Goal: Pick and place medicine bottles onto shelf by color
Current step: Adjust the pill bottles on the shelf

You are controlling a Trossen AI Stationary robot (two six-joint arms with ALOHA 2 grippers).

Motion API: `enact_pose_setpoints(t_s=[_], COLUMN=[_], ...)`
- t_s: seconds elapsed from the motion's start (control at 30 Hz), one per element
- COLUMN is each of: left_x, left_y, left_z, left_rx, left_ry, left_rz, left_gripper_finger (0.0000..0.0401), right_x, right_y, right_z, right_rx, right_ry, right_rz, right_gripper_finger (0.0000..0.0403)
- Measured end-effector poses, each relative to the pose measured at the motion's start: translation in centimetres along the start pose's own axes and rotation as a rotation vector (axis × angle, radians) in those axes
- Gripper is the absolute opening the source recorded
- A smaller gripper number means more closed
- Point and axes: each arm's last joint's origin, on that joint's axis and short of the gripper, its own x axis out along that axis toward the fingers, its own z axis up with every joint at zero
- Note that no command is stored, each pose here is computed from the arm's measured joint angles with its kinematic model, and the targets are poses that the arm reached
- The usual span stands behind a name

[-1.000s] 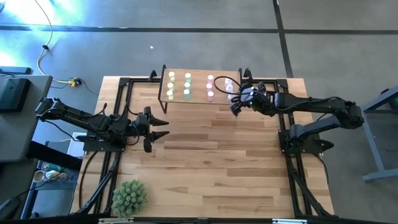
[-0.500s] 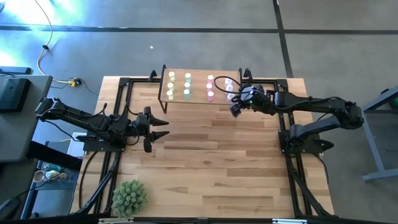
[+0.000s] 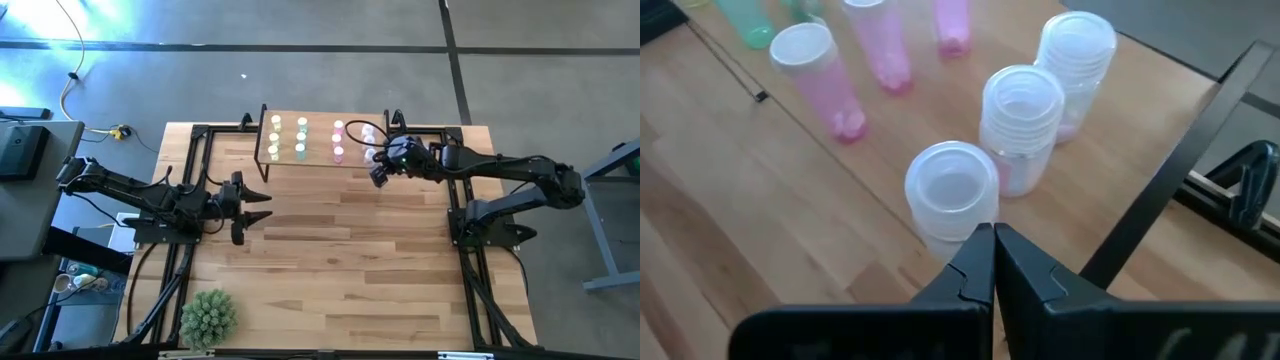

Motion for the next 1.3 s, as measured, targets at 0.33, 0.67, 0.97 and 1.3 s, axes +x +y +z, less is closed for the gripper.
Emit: enact_pose_setpoints(t_s=[0.33, 0.67, 0.97, 1.3], left_x=[0.0, 0.0, 0.0, -0.1], left_y=[0.0, 0.0, 0.0, 0.1], left_z=[-0.2, -0.2, -0.2, -0.2], left_rx=[0.007, 0.008, 0.009, -0.014], left_ry=[0.020, 0.020, 0.024, 0.020], left_rz=[0.003, 0.003, 0.005, 0.003], left_gripper_finger=[0.0186, 0.0186, 0.0186, 0.0186], right_x=[0.1, 0.1, 0.0, -2.7], right_y=[-0.2, -0.1, -0.1, 0.4], right_z=[0.1, 0.4, 0.5, 2.5], right_rx=[-0.029, -0.031, -0.057, -0.096], right_ry=[0.009, -0.016, -0.014, -0.032], right_rz=[0.027, 0.035, 0.031, 0.038], right_gripper_finger=[0.0000, 0.0000, 0.0000, 0.0000])
